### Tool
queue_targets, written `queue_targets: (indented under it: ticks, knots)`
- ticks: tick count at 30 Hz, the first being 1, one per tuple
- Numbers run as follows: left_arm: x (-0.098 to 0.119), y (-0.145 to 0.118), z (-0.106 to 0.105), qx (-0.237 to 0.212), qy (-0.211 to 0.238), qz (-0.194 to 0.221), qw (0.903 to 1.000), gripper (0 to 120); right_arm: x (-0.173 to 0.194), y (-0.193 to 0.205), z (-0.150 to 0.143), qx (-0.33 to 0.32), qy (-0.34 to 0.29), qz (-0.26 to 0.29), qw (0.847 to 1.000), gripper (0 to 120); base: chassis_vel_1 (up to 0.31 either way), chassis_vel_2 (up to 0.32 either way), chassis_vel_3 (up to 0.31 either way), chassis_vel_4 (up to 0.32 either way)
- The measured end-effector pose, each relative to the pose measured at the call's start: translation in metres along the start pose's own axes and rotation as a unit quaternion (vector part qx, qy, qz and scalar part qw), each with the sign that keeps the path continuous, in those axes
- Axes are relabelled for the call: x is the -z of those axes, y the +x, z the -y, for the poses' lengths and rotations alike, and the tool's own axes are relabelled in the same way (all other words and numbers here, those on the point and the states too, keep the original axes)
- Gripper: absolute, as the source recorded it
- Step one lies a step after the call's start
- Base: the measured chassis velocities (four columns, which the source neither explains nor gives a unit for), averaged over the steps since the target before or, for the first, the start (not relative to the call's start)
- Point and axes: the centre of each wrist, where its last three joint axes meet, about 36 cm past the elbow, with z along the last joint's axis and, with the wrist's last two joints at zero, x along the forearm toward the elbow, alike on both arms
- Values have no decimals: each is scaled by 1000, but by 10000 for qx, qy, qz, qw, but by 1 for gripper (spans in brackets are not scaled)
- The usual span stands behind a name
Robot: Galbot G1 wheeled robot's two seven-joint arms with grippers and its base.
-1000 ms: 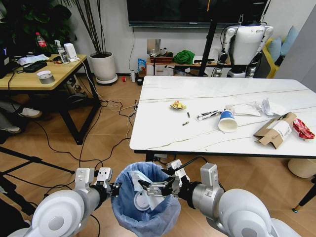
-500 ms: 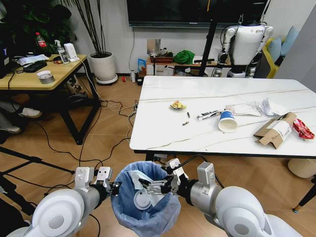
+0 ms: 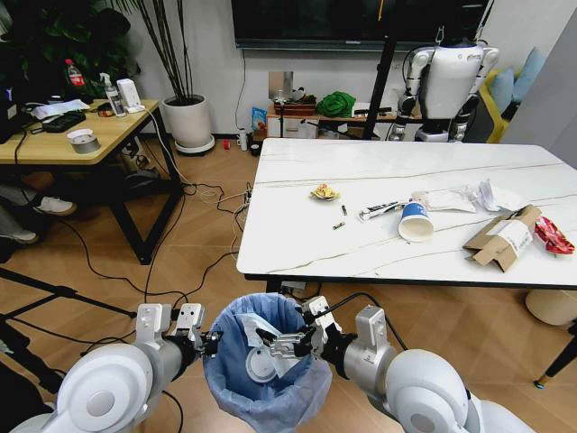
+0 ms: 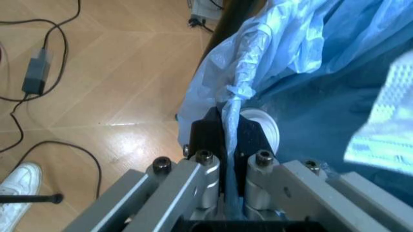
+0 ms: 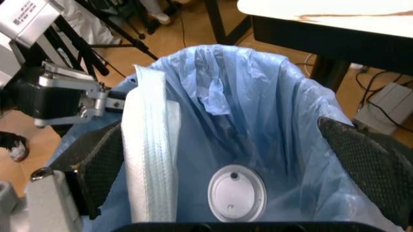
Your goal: Pick up the trash bin and place the trash from the table into it.
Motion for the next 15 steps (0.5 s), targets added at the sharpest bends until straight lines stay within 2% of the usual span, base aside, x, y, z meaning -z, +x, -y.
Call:
queue_targets:
  ticks: [15]
  knots:
    - [-2, 1, 1, -13, -21, -18, 10000, 0, 10, 23, -2, -48, -45, 201, 9998, 98, 0, 0, 0, 0]
